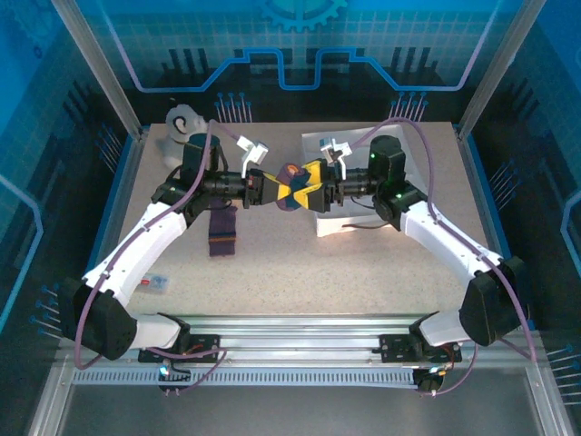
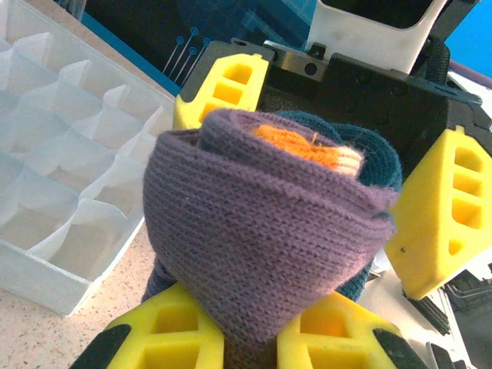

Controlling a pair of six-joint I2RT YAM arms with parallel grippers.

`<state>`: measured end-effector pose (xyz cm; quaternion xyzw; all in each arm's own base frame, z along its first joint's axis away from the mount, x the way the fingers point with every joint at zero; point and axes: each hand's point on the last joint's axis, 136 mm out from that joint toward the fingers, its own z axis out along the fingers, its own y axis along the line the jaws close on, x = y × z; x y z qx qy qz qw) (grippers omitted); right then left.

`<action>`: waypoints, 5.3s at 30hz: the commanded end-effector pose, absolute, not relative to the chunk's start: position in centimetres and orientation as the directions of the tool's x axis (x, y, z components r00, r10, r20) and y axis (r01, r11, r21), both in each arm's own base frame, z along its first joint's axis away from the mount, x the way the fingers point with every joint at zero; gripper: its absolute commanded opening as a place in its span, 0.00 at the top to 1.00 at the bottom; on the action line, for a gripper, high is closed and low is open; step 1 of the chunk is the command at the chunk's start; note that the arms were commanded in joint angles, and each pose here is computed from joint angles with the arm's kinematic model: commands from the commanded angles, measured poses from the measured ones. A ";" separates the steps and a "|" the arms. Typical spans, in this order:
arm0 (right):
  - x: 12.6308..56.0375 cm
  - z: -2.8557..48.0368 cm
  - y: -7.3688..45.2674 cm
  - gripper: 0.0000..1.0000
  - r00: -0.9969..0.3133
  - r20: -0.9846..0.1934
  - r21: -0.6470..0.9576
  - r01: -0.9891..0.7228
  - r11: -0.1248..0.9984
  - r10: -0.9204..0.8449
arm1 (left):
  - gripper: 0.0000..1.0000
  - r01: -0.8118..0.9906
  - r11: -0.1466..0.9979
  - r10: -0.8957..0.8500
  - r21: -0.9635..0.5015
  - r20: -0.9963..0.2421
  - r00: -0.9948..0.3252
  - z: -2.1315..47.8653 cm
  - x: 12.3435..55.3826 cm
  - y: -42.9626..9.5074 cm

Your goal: Roll the socks

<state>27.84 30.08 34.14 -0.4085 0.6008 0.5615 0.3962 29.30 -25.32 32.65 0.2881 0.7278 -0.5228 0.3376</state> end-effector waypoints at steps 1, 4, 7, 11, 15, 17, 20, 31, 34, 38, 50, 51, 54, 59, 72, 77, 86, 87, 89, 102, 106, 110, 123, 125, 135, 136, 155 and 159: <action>26.7 34.9 31.0 0.26 -0.340 -0.939 0.343 -0.938 -0.055 -0.058 | 1.00 0.828 0.207 0.047 -0.522 -0.840 -0.541 36.2 28.0 -25.4; 26.3 34.6 31.0 0.33 -0.329 -0.942 0.334 -0.939 -0.082 -0.066 | 1.00 0.832 0.183 0.050 -0.523 -0.840 -0.540 36.4 27.7 -25.5; 25.9 34.6 31.0 0.40 -0.322 -0.944 0.327 -0.939 -0.106 -0.068 | 1.00 0.831 0.158 0.053 -0.533 -0.836 -0.546 36.5 27.4 -25.6; 25.8 34.6 31.0 0.49 -0.316 -0.946 0.322 -0.939 -0.117 -0.066 | 1.00 0.834 0.119 0.053 -0.538 -0.836 -0.547 37.0 27.0 -25.7; 25.9 34.8 31.1 0.44 -0.318 -0.946 0.323 -0.938 -0.125 -0.063 | 1.00 0.832 0.094 0.056 -0.547 -0.831 -0.553 37.1 26.8 -25.9; 25.9 34.8 31.2 0.40 -0.319 -0.946 0.325 -0.938 -0.124 -0.063 | 1.00 0.831 0.092 0.056 -0.549 -0.830 -0.555 37.1 26.8 -25.9; 25.8 34.8 31.3 0.39 -0.322 -0.944 0.329 -0.935 -0.136 -0.067 | 1.00 0.829 0.089 0.056 -0.552 -0.828 -0.557 37.1 26.8 -25.9; 25.4 35.1 32.4 0.48 -0.349 -0.935 0.355 -0.909 -0.219 -0.068 | 1.00 0.821 0.047 0.064 -0.569 -0.819 -0.571 36.9 26.7 -26.2; 25.6 35.2 32.5 0.56 -0.361 -0.931 0.364 -0.901 -0.234 -0.059 | 1.00 0.818 0.046 0.066 -0.573 -0.815 -0.575 36.7 26.8 -26.2; 25.8 35.2 32.6 0.82 -0.367 -0.928 0.370 -0.898 -0.239 -0.057 | 1.00 0.817 0.046 0.070 -0.575 -0.814 -0.577 36.4 26.8 -26.2; 26.5 35.2 31.6 1.00 -0.348 -0.937 0.347 -0.922 -0.172 -0.025 | 0.71 0.831 0.072 0.072 -0.552 -0.828 -0.556 35.6 26.9 -26.1; 26.8 35.3 31.3 1.00 -0.342 -0.940 0.340 -0.928 -0.153 -0.016 | 0.67 0.835 0.081 0.070 -0.545 -0.832 -0.550 35.5 26.9 -26.1; 27.5 35.1 30.2 1.00 -0.320 -0.947 0.320 -0.945 -0.071 -0.011 | 0.57 0.842 0.104 0.066 -0.529 -0.841 -0.537 35.4 27.1 -25.9; 29.7 32.5 27.5 1.00 -0.264 -0.958 0.237 -0.948 0.212 -0.109 | 0.52 0.837 0.161 0.069 -0.523 -0.840 -0.538 34.4 27.9 -25.8; 38.7 24.7 19.6 1.00 -0.243 -0.909 -0.049 -0.745 0.665 -0.339 | 0.51 0.678 0.428 0.069 -0.597 -0.727 -0.683 25.6 34.9 -26.6; 42.2 22.0 18.0 1.00 -0.294 -0.882 -0.081 -0.675 0.733 -0.368 | 0.54 0.602 0.531 0.116 -0.596 -0.652 -0.749 20.6 37.2 -28.7; 45.6 19.7 19.3 1.00 -0.313 -0.888 -0.037 -0.680 0.733 -0.336 | 0.55 0.514 0.589 0.122 -0.624 -0.560 -0.819 14.9 40.3 -31.1; 45.9 19.7 19.2 1.00 -0.313 -0.890 -0.037 -0.674 0.738 -0.330 | 0.55 0.512 0.588 0.127 -0.627 -0.553 -0.823 14.5 40.4 -31.4; 46.3 19.9 19.3 1.00 -0.307 -0.895 -0.038 -0.670 0.742 -0.323 | 0.55 0.502 0.592 0.140 -0.630 -0.533 -0.834 13.7 40.3 -31.7; 47.6 19.2 20.5 1.00 -0.340 -0.895 -0.002 -0.644 0.765 -0.290 | 0.73 0.459 0.677 0.188 -0.575 -0.468 -0.863 9.9 39.9 -31.8; 48.0 18.2 20.9 1.00 -0.370 -0.887 0.024 -0.635 0.772 -0.276 | 0.80 0.469 0.680 0.202 -0.563 -0.472 -0.858 9.6 39.5 -31.7; 48.1 17.1 21.1 1.00 -0.392 -0.877 0.037 -0.628 0.777 -0.276 | 0.86 0.475 0.676 0.205 -0.563 -0.476 -0.855 9.5 39.1 -31.7; 48.1 13.8 21.9 1.00 -0.425 -0.833 -0.012 -0.628 0.778 -0.355 | 0.94 0.475 0.675 0.202 -0.564 -0.479 -0.855 9.4 38.9 -31.8; 48.1 13.2 21.2 1.00 -0.437 -0.819 -0.031 -0.614 0.788 -0.373 | 0.95 0.473 0.676 0.200 -0.565 -0.476 -0.856 9.4 38.9 -31.8; 49.4 12.8 19.2 1.00 -0.468 -0.807 -0.050 -0.554 0.831 -0.361 | 0.99 0.467 0.667 0.203 -0.581 -0.462 -0.863 9.2 38.6 -31.9; 49.6 12.8 19.2 1.00 -0.470 -0.807 -0.050 -0.549 0.834 -0.358 | 0.99 0.469 0.664 0.203 -0.583 -0.462 -0.863 9.3 38.6 -32.0; 46.4 8.4 17.1 0.72 -0.654 -0.589 -0.092 -0.529 0.844 -0.474 | 1.00 0.442 0.689 0.169 -0.575 -0.466 -0.868 10.0 39.4 -31.6; 46.1 10.0 18.0 0.53 -0.613 -0.650 -0.055 -0.551 0.833 -0.448 | 1.00 0.436 0.688 0.158 -0.580 -0.467 -0.870 10.2 39.6 -31.6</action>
